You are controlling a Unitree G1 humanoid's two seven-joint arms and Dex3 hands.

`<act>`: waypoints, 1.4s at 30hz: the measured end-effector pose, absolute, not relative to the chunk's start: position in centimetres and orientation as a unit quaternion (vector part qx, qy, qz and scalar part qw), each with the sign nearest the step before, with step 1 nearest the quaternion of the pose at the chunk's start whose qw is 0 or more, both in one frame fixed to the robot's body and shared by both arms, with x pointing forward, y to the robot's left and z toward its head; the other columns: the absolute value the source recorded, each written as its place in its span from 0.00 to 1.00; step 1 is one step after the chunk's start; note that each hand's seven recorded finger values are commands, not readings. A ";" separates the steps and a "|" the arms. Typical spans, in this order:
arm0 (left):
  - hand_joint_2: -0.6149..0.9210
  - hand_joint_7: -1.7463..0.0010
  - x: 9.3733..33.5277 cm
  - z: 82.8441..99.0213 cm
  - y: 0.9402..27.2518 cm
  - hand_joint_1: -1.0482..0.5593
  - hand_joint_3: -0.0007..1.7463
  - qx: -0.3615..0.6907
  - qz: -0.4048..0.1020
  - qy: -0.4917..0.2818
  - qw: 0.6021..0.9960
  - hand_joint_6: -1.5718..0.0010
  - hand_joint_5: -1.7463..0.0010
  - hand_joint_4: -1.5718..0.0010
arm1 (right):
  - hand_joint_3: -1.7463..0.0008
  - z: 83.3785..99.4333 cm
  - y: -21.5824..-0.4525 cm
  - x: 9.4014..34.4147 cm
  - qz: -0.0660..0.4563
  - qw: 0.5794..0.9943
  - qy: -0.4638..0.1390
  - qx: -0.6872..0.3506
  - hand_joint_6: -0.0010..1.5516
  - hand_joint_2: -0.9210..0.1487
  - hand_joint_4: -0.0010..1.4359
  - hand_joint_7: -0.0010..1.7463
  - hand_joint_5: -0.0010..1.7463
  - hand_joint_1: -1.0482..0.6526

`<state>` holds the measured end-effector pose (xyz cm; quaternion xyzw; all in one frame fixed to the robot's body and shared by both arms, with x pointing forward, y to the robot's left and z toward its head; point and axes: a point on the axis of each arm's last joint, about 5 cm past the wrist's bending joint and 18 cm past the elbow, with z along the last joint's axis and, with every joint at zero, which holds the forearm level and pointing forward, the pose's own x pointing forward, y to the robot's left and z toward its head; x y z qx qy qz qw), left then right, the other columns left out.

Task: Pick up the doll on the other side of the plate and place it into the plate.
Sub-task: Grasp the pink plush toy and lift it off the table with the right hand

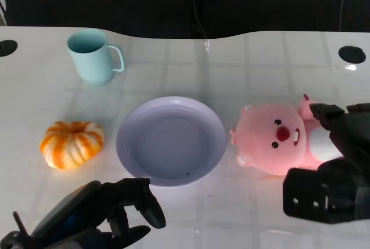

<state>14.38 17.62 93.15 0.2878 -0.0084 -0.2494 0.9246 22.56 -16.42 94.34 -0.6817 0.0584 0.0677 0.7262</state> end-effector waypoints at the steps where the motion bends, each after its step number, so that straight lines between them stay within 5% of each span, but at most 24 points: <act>1: 1.00 0.33 14.4 93.2 17.6 0.56 0.27 0.288 -0.249 -0.009 0.925 0.60 0.11 0.60 | 0.99 94.1 -16.3 22.8 0.068 0.724 0.066 -0.683 0.17 0.00 0.13 0.02 0.10 0.20; 15: 1.00 0.32 14.3 93.3 17.7 0.55 0.27 0.290 -0.248 -0.011 0.924 0.61 0.11 0.61 | 1.00 91.7 -15.6 24.5 0.060 0.731 0.099 -0.672 0.18 0.12 0.09 0.01 0.16 0.32; 42: 1.00 0.34 14.2 93.6 17.4 0.56 0.26 0.305 -0.247 -0.011 0.920 0.59 0.13 0.61 | 1.00 89.2 -13.6 28.2 0.097 0.747 0.160 -0.638 0.25 0.05 0.22 0.01 0.11 0.28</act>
